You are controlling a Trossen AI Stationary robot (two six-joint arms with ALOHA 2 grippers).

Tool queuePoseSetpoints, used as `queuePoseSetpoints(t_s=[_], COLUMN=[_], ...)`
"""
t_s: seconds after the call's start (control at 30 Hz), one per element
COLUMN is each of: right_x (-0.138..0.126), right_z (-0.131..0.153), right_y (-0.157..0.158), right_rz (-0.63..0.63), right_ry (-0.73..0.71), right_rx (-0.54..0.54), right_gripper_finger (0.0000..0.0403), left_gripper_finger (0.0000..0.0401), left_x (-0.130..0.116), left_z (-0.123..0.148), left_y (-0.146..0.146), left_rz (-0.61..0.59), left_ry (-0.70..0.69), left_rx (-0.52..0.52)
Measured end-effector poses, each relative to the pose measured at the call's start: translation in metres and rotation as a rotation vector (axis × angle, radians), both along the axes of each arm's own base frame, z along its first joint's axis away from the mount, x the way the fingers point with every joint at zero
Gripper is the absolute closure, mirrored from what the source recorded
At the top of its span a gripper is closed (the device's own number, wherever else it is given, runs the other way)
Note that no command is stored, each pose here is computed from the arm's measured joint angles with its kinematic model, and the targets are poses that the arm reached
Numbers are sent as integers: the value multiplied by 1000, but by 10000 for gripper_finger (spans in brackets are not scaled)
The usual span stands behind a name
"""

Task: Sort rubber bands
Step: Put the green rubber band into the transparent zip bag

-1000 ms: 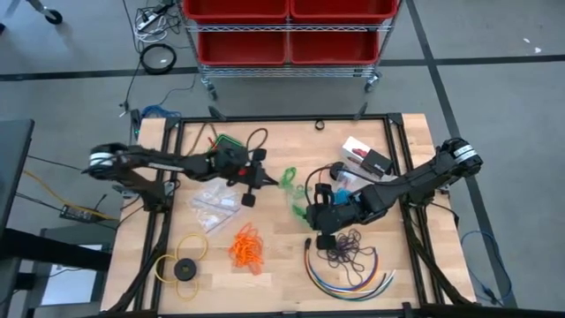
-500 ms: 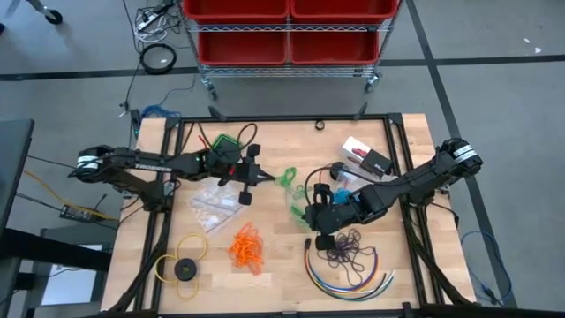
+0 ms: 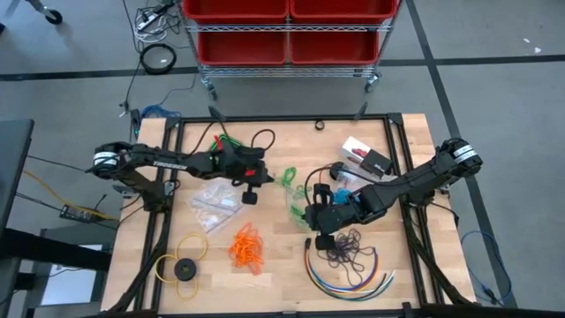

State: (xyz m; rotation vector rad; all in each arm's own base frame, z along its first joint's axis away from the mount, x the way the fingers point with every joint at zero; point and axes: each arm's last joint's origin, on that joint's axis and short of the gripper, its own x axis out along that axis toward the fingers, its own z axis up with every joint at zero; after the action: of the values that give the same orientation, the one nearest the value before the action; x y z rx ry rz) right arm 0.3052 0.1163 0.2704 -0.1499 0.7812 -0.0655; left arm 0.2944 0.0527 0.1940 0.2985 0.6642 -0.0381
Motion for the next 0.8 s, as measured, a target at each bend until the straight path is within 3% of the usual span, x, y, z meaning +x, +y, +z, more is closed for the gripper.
queuePoseSetpoints(t_s=[0.57,0.67,0.8], right_x=[-1,-1,-1], right_z=[0,0,0], right_y=[2,2,2], right_rz=[9,9,9], right_ry=[2,2,1], right_rx=[-3,-3,-3], right_gripper_finger=[403,403,403], left_gripper_finger=[291,300,376], left_x=[4,5,5], left_z=[-21,-29,-34], left_y=[4,5,5], left_rz=[36,16,9], left_ry=[86,123,150], left_rx=[-39,-21,-6])
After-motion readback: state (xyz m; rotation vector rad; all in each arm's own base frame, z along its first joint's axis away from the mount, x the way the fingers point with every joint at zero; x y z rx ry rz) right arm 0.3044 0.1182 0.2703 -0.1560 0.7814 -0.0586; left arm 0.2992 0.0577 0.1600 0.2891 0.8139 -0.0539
